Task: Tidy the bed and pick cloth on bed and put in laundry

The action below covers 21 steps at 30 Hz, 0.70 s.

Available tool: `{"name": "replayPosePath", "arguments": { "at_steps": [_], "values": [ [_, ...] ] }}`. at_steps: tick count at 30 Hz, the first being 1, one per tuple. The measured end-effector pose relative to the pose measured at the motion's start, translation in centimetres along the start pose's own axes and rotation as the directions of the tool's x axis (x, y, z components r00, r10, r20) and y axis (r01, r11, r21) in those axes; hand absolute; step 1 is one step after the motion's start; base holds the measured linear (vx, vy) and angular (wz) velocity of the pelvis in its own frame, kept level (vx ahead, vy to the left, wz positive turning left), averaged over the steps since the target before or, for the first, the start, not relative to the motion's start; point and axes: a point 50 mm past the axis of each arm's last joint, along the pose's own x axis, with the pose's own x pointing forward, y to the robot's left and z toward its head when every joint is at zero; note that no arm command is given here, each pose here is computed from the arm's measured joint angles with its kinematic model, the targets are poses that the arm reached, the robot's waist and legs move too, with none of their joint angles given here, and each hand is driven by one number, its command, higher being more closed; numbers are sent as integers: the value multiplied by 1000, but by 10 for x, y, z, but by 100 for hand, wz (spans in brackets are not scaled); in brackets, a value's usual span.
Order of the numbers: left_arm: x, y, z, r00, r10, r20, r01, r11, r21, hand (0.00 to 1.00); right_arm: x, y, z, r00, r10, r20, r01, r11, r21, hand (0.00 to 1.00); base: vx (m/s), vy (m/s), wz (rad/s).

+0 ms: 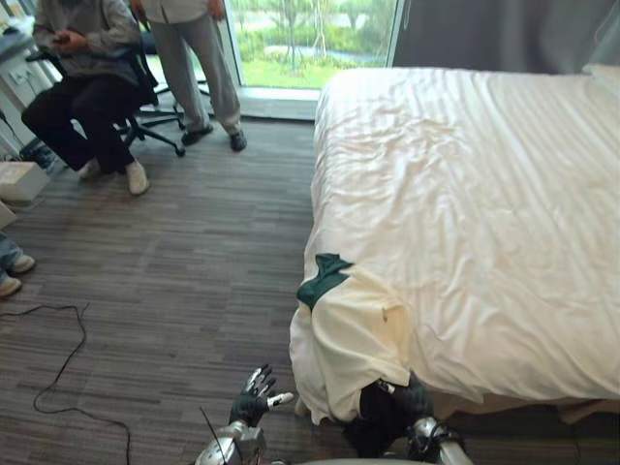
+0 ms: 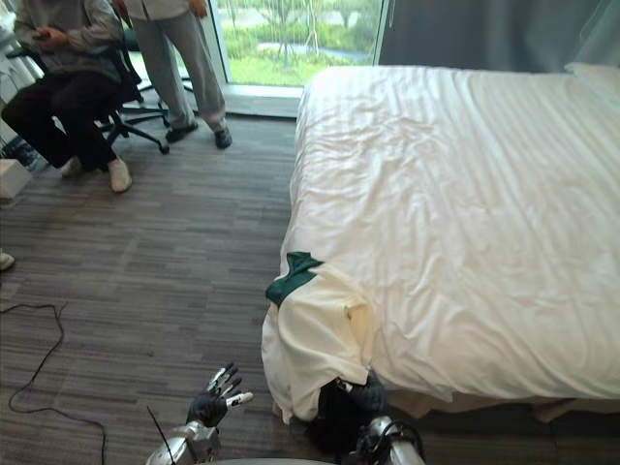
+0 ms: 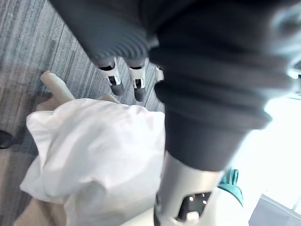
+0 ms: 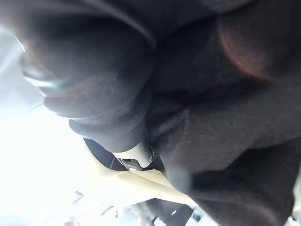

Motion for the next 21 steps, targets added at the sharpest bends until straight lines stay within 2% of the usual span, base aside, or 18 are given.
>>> {"name": "replayPosePath", "arguments": {
  "at_steps": [5, 11, 13, 18, 21],
  "values": [
    [-8, 2, -10, 995, 98, -2, -98, 990, -105, 0, -8, 6, 2, 1000, 11, 26, -10, 1000, -27, 100, -32, -2, 9],
    [-16, 8, -14, 984, 178, -7, -177, 974, -140, 0, -16, 2, -17, 991, -3, -137, -18, 989, -147, 100, 14, -6, 34],
    [-17, 5, -14, 986, 168, -8, -168, 977, -133, 0, -23, -6, -29, 976, -50, -211, 8, 980, -197, 100, 53, 42, 112],
    [-13, -15, -5, 995, 96, 41, -88, 982, -166, 0, -30, -23, -25, 964, -111, -242, 36, 956, -292, 100, 91, 218, 196],
    [-16, -6, -8, 996, 90, 19, -87, 987, -135, 0, -16, -27, -18, 966, -82, -244, -1, 946, -323, 100, 40, 271, 128]
  ]
}}
